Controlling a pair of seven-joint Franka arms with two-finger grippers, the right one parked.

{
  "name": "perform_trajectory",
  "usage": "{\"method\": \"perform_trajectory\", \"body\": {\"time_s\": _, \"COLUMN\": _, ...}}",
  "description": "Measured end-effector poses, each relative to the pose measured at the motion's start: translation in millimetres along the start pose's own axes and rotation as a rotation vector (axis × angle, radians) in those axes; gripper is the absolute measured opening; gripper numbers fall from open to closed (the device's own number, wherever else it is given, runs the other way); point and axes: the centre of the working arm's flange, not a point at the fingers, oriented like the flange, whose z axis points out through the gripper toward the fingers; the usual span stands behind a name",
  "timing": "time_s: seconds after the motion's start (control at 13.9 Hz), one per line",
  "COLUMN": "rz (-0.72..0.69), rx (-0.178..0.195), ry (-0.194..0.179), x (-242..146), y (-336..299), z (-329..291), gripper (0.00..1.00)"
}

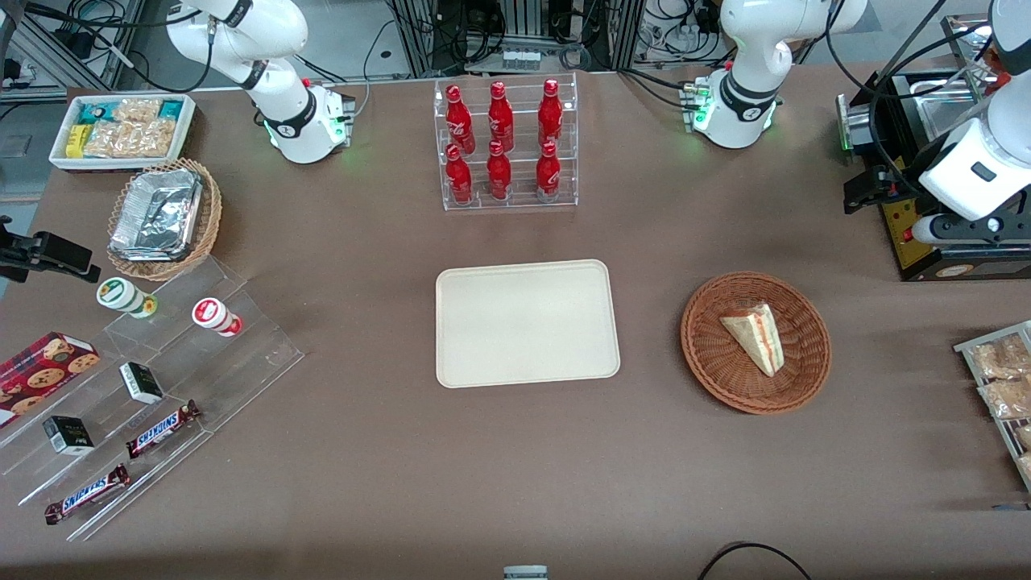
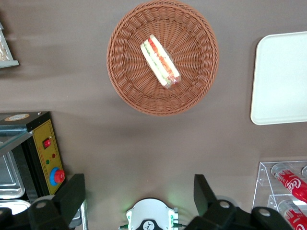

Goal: Place sandwich from basket to tray
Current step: 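Move the left gripper over the wrapped sandwich in the wicker basket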

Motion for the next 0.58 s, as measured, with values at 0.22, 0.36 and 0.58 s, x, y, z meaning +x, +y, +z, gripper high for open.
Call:
{"method": "perform_trajectory", "body": {"time_s": 0.22, "rz": 0.004, "rx": -0.001, "ry": -0.005, "x": 1, "y": 2, "z": 2, "gripper": 1.00}}
{"method": "perform_trajectory", "body": {"time_s": 0.36, "rz": 0.012, "rx": -0.001, "ry": -0.012, "x": 7, "y": 5, "z": 11, "gripper": 1.00}}
{"method": "perform_trajectory", "body": {"time_s": 0.58, "rz": 0.025, "rx": -0.002, "ry": -0.002, "x": 30, "y": 12, "z": 54, "gripper": 1.00}}
